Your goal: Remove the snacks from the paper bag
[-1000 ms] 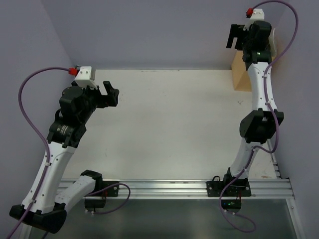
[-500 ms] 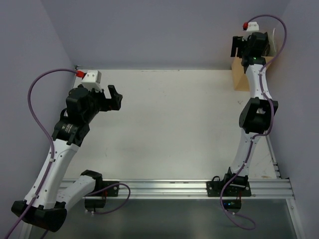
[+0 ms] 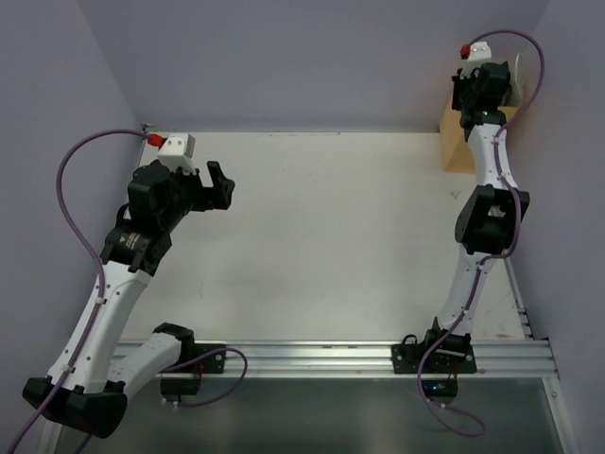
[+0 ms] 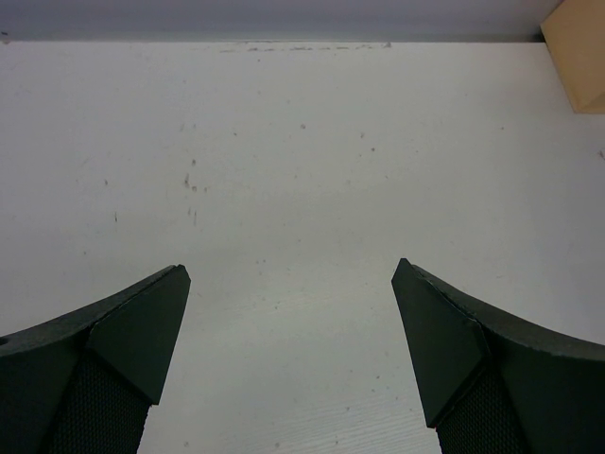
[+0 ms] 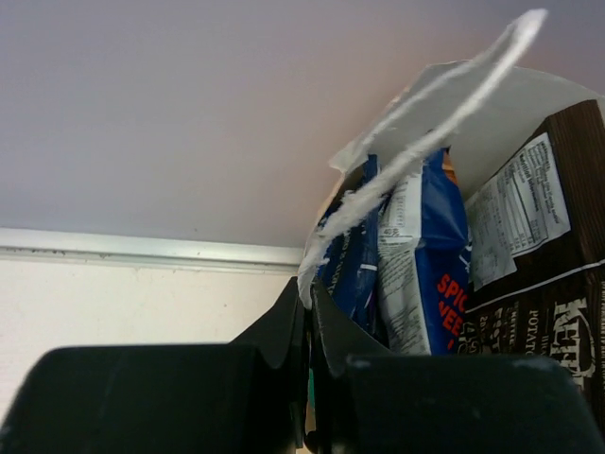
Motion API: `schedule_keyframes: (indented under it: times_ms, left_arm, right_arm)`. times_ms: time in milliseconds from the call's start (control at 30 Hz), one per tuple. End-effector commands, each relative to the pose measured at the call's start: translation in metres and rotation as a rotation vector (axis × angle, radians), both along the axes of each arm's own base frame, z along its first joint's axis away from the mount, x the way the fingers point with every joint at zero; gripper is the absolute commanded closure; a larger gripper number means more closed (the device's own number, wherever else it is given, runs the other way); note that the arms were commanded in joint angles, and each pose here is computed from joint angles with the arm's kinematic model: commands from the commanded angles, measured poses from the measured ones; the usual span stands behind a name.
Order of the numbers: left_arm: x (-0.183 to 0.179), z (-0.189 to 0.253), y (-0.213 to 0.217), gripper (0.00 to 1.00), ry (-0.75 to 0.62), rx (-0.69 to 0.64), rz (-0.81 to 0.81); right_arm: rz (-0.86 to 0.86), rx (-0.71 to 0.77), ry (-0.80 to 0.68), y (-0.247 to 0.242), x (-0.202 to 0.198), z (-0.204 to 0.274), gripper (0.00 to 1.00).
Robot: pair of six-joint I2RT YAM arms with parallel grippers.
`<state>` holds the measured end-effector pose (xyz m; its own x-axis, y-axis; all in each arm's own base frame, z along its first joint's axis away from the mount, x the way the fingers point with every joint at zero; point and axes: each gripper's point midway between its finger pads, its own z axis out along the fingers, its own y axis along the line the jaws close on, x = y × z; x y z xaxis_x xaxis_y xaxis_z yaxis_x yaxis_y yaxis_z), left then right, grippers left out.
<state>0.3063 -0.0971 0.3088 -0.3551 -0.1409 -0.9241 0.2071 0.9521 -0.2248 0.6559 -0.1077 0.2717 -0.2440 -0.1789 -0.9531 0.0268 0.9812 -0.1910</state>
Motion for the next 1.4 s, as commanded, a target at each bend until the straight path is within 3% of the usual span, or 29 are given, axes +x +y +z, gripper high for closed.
schedule_keyframes:
  times_ms: [0,267,500,600,667,767,967,1167,1367]
  left_arm:
    - [0.002,0.011,-0.006,0.0,-0.032,-0.03,-0.018]
    - [-0.002,0.029,-0.007,0.0,-0.074,-0.057,-0.024]
    - [-0.012,0.052,-0.007,0.0,-0.117,-0.096,-0.024]
    - [-0.014,0.059,-0.008,0.0,-0.13,-0.111,-0.03]
    - [-0.016,0.062,-0.008,0.0,-0.134,-0.118,-0.031]
    - [-0.017,0.062,-0.01,0.0,-0.128,-0.126,-0.036]
    - [-0.018,0.056,-0.011,0.0,-0.097,-0.137,-0.038]
    - [-0.022,0.065,-0.013,0.0,-0.106,-0.157,-0.046]
    - [-0.021,0.066,-0.016,0.0,-0.088,-0.164,-0.057]
  right_arm:
    - [0.096,-0.034,-0.086,0.037,-0.022,0.057,1.0]
    - [0.235,-0.066,0.0,0.124,-0.084,0.054,1.0]
    - [0.455,0.071,0.074,0.239,-0.188,0.051,1.0]
    - [0.493,0.131,0.101,0.264,-0.228,0.044,0.99]
    - [0.512,0.185,0.098,0.272,-0.25,0.05,0.94]
    - [0.551,0.233,0.139,0.281,-0.276,0.046,0.68]
    - [0.606,0.3,0.15,0.287,-0.308,0.085,0.4]
    - [0.532,0.329,0.087,0.267,-0.331,0.123,0.22]
    - [0.347,0.328,0.172,0.242,-0.32,0.094,0.2]
